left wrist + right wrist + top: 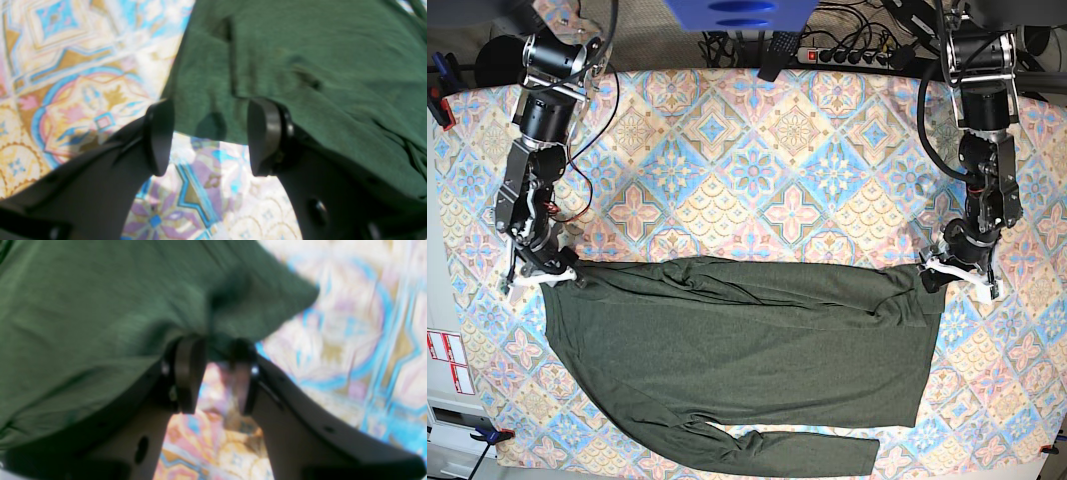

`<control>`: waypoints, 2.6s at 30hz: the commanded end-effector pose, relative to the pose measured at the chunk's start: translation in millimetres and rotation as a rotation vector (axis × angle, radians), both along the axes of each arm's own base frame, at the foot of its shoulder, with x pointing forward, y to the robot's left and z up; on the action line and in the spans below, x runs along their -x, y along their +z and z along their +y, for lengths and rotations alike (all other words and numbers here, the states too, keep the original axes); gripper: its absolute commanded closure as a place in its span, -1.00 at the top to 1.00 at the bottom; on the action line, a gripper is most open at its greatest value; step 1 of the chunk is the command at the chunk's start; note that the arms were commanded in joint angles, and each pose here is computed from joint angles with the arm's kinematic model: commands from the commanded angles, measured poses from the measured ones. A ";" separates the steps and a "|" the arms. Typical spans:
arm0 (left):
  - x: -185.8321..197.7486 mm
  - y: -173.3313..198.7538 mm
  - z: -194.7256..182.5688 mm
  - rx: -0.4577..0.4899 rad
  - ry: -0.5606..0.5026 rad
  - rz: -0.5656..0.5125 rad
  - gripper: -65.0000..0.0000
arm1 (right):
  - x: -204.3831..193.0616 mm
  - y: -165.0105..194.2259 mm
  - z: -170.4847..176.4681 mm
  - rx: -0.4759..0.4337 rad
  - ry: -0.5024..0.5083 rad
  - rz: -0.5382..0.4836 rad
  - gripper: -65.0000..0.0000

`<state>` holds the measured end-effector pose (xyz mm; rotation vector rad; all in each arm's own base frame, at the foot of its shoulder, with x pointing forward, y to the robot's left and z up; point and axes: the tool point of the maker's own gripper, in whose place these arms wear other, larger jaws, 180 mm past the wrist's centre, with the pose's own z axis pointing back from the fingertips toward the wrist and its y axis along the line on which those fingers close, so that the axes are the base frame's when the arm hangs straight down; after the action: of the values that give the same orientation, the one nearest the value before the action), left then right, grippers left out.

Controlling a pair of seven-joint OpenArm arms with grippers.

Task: Fold the T-shirt properly
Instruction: 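Lower the held shoulder edge onto the shirt body with both grippers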

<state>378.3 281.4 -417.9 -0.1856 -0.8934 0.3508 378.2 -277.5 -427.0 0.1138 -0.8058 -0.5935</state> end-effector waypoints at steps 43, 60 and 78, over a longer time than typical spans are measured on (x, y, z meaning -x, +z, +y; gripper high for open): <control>-29.3 -36.5 -36.2 0.159 0.054 0.086 -0.89 | 0.1 13.0 -18.1 0.028 -0.026 -0.034 -0.41; -22.0 -41.7 -33.3 0.154 0.058 0.099 -1.00 | 41.1 -29.2 -45.7 -0.107 -0.184 0.085 0.02; -17.9 -45.2 -33.5 0.156 0.060 0.107 -1.00 | -2.1 -16.7 -29.9 -0.176 -0.171 0.047 0.01</control>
<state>388.7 243.1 -472.3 -0.2847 -0.7503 0.4902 368.8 -297.6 -458.9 0.1977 -0.6708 -0.8301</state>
